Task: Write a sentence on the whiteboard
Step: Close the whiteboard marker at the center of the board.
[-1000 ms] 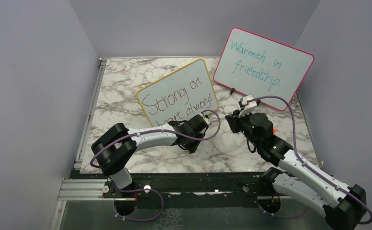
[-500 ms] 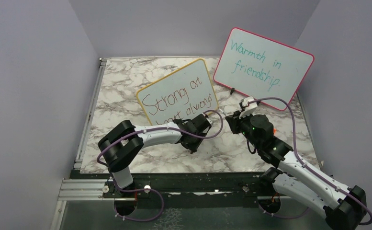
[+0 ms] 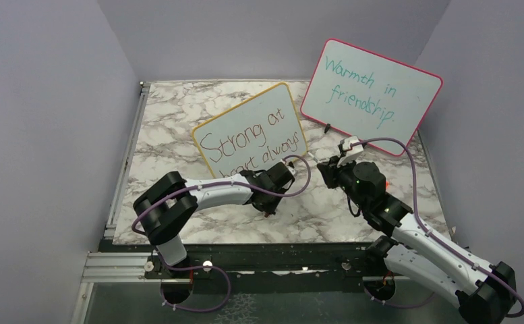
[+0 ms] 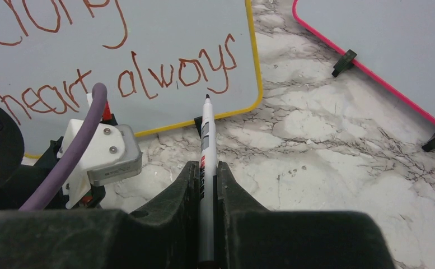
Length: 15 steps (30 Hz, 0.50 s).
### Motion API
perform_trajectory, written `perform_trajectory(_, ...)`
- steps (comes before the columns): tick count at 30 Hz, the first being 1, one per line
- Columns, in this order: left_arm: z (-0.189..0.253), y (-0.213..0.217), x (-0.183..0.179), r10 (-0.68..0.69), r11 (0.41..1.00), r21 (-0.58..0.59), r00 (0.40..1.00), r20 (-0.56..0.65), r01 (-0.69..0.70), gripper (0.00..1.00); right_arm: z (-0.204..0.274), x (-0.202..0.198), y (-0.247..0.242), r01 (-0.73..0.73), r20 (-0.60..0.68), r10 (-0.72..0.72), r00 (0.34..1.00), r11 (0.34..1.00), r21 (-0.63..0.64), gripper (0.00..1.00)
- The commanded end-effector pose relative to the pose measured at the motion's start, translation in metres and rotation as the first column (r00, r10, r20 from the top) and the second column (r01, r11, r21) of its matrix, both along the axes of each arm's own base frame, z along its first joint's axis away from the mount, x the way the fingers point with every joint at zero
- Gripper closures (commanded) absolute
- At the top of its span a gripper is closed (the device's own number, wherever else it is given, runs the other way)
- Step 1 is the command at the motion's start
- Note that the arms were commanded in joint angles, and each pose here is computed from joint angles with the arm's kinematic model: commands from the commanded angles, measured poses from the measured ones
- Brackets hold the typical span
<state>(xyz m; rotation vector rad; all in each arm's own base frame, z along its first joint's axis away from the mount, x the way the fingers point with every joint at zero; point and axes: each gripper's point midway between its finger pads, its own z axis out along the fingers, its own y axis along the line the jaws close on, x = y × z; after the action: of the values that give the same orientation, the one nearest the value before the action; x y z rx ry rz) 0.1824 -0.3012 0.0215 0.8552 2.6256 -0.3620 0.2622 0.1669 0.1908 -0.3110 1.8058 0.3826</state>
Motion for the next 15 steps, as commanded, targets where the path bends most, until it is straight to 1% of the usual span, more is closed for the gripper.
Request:
perform_trajectory(1,0.012,0.008,0.001,0.061,0.998,-0.032,0.997,0.036,-0.06,1.0,0.006,0.0,0.006,-0.025,0.028,0.024,0.999,0.999,0.032,0.99)
perform_trajectory(4,0.032,0.003,0.009,0.117,0.988,-0.114,0.99,0.085,-0.107,1.0,0.009,-0.002,0.01,-0.057,0.041,0.055,0.998,0.998,0.041,0.99)
perform_trajectory(7,0.055,0.002,0.021,0.203,0.96,-0.224,0.971,0.125,-0.171,1.0,0.016,-0.006,0.016,-0.096,0.071,0.091,0.993,0.993,0.069,0.99)
perform_trajectory(11,0.09,0.0,0.033,0.299,0.889,-0.402,0.944,0.143,-0.22,1.0,0.021,-0.013,0.03,-0.178,0.094,0.169,0.981,0.978,0.108,0.99)
perform_trajectory(13,0.108,0.002,0.04,0.344,0.848,-0.472,0.928,0.146,-0.24,1.0,0.024,-0.016,0.036,-0.213,0.115,0.199,0.973,0.968,0.13,0.99)
perform_trajectory(15,0.125,0.005,0.047,0.397,0.806,-0.531,0.905,0.155,-0.262,1.0,0.029,-0.017,0.036,-0.218,0.136,0.198,0.971,0.964,0.153,0.99)
